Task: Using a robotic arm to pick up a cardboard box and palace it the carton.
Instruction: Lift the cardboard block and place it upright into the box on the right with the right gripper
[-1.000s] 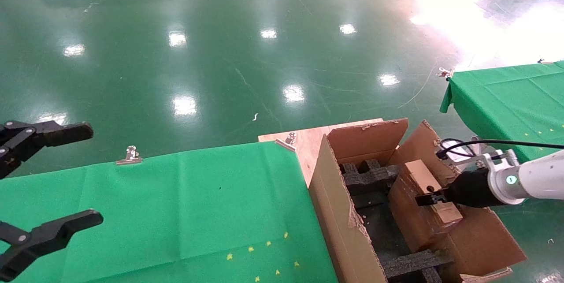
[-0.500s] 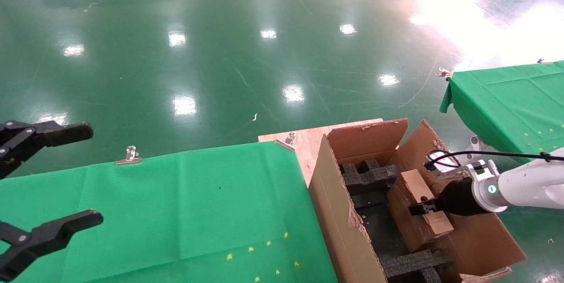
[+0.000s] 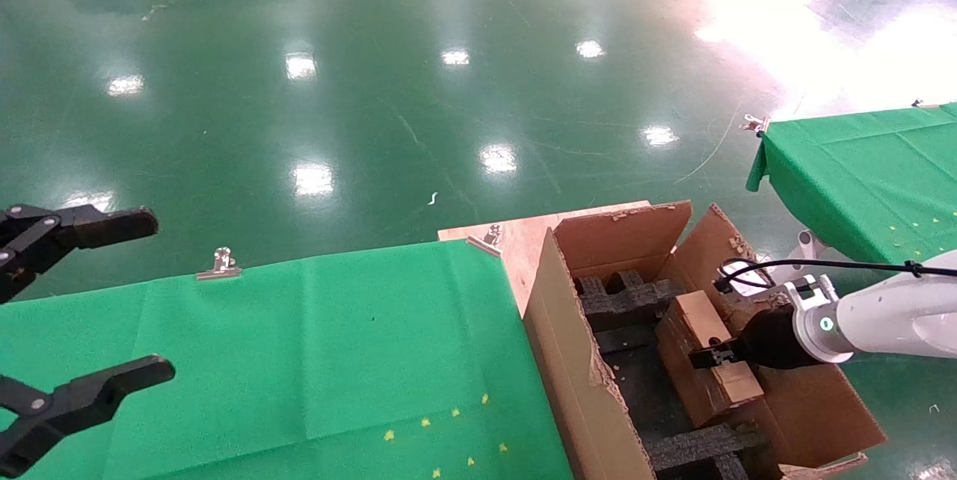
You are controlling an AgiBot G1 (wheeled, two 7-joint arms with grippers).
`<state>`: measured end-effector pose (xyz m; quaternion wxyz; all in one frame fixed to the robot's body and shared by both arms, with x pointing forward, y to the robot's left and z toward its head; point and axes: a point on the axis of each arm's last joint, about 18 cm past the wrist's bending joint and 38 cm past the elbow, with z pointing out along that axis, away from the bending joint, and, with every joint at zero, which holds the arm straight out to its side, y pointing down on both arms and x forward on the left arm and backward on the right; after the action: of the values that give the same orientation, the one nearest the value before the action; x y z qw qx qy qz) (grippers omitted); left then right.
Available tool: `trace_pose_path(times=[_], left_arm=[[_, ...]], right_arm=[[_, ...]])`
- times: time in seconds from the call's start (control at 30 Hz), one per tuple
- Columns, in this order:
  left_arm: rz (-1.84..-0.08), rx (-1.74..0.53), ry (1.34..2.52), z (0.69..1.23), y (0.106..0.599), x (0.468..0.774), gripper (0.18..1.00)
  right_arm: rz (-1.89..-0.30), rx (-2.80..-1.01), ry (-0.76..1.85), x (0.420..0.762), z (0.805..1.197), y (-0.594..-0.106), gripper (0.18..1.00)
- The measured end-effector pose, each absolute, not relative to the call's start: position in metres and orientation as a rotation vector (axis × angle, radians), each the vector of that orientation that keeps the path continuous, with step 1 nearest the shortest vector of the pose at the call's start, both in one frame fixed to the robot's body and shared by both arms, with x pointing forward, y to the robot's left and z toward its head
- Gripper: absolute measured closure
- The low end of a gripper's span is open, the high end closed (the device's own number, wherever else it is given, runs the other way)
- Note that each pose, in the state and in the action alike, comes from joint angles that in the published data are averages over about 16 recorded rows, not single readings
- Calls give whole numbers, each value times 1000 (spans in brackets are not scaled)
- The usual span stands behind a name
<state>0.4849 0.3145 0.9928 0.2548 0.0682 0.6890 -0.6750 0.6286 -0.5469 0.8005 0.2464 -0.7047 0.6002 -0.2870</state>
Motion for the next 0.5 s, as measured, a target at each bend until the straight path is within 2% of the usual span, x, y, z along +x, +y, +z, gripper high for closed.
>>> trace_pose_path(times=[0.3,0.5], left_arm=[[-1833,185,1871,993,314,485,183],[-1833,185,1871,993,314,485,183]], right_arm=[[-791,-1916,1641,628,804,-549,806],[-797,-1912,1643,627,808,-552,716]])
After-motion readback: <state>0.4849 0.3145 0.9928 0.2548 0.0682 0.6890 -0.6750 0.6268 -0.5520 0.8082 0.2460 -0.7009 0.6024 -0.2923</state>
